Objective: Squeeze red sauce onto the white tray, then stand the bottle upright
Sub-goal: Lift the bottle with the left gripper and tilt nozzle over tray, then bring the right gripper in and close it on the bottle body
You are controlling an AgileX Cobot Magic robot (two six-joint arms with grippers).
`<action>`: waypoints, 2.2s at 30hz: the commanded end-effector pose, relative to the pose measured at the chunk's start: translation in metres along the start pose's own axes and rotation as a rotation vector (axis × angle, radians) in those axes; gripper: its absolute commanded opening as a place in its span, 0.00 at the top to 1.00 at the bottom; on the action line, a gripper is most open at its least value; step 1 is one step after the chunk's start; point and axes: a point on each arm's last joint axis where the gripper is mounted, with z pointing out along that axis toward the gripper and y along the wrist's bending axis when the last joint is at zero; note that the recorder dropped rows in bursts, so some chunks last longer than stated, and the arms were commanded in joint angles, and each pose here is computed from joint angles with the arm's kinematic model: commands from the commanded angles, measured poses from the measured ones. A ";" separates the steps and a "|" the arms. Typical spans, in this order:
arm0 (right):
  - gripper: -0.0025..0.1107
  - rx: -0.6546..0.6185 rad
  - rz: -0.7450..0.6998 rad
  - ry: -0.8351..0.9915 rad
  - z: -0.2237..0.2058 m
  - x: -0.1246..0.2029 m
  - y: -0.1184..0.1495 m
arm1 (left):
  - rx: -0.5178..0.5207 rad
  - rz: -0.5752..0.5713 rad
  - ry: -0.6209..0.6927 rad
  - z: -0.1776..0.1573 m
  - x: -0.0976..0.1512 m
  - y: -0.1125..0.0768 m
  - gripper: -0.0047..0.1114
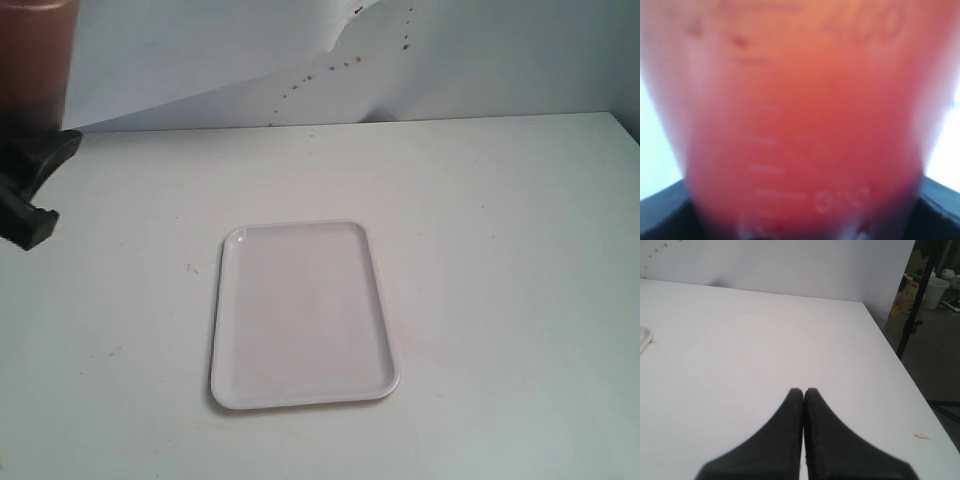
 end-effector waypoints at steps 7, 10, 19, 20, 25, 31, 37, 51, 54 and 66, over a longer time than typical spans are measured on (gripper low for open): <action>0.98 -0.064 0.537 -0.396 -0.007 -0.034 -0.004 | -0.040 0.196 0.002 -0.018 0.007 0.002 0.96; 0.98 -0.044 0.773 -0.555 -0.013 -0.043 -0.015 | -0.004 0.294 0.052 -0.006 0.015 -0.004 0.96; 0.98 -0.061 0.683 -0.697 -0.022 -0.058 -0.016 | 0.182 0.643 0.097 0.040 0.022 -0.032 0.96; 0.98 -0.081 0.597 -0.687 -0.025 -0.065 -0.012 | 0.207 0.653 0.097 0.046 0.020 -0.038 0.96; 0.98 -0.185 0.493 -0.723 -0.043 -0.106 -0.008 | 0.267 0.679 0.110 0.075 0.013 -0.052 0.96; 0.98 -0.334 0.297 -0.671 -0.034 -0.168 0.003 | 0.286 0.892 0.190 0.098 0.017 -0.062 0.96; 0.98 -0.627 0.091 -0.501 0.025 -0.212 0.027 | 0.263 1.089 0.255 0.101 0.020 -0.071 0.96; 0.95 -0.977 0.058 -0.011 0.155 -0.153 0.061 | 0.126 1.389 0.269 0.087 0.000 -0.093 0.96; 0.73 -0.992 -0.024 0.002 0.154 -0.149 0.062 | 0.103 1.422 0.266 0.087 -0.002 -0.091 0.96; 0.05 -1.044 -0.463 -0.047 0.138 -0.138 0.137 | 0.091 1.483 0.240 0.088 -0.004 -0.091 0.96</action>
